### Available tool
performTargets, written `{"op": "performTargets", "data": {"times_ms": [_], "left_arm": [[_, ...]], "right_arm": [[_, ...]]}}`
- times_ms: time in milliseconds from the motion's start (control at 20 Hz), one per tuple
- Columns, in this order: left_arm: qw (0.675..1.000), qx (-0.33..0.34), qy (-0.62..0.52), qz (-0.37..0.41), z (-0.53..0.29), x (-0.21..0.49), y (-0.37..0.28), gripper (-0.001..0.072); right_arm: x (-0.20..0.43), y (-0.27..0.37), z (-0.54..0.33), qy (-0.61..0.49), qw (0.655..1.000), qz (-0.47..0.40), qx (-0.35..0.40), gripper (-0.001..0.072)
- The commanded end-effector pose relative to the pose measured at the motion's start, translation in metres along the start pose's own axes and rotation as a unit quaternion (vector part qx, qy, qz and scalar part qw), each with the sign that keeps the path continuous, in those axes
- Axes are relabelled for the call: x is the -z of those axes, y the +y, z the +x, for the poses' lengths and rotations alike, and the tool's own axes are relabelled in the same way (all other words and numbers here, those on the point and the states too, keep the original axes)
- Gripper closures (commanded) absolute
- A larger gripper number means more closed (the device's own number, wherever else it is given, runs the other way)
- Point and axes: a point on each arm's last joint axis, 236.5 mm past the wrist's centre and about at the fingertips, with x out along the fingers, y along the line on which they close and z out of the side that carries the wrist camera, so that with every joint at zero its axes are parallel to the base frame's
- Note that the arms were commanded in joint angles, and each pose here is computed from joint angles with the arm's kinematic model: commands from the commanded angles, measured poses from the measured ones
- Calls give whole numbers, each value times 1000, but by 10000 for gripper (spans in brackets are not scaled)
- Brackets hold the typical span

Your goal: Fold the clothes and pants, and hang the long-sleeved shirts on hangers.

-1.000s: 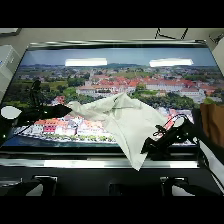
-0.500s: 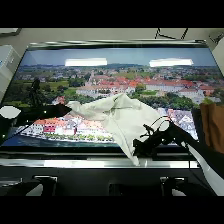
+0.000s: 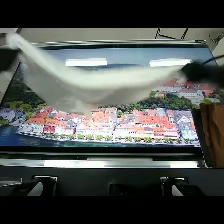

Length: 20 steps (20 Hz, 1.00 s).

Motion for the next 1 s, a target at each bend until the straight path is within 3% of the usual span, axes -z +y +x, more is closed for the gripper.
{"op": "performTargets", "data": {"times_ms": [0,300,400,500,650,800,950], "left_arm": [[990,3,-131,53,-89,-99,-67,685],[944,-19,-318,84,-187,-171,-113,686],[948,-20,-307,83,-180,-167,-108,686],[968,-24,-236,83,-144,-142,-90,685],[998,-19,-50,44,-61,-56,-36,685],[990,-27,118,-67,21,69,43,684],[953,-56,236,-182,73,205,110,684]], "right_arm": [[-126,34,-172,-281,956,-77,34,672],[-150,59,-243,-391,916,-89,17,672],[-147,54,-227,-369,925,-86,21,672],[-121,36,-176,-275,958,-77,34,672],[-29,-15,-57,-13,997,-32,63,672],[66,-67,65,178,981,40,66,672],[152,-78,169,285,940,188,19,671]]}}
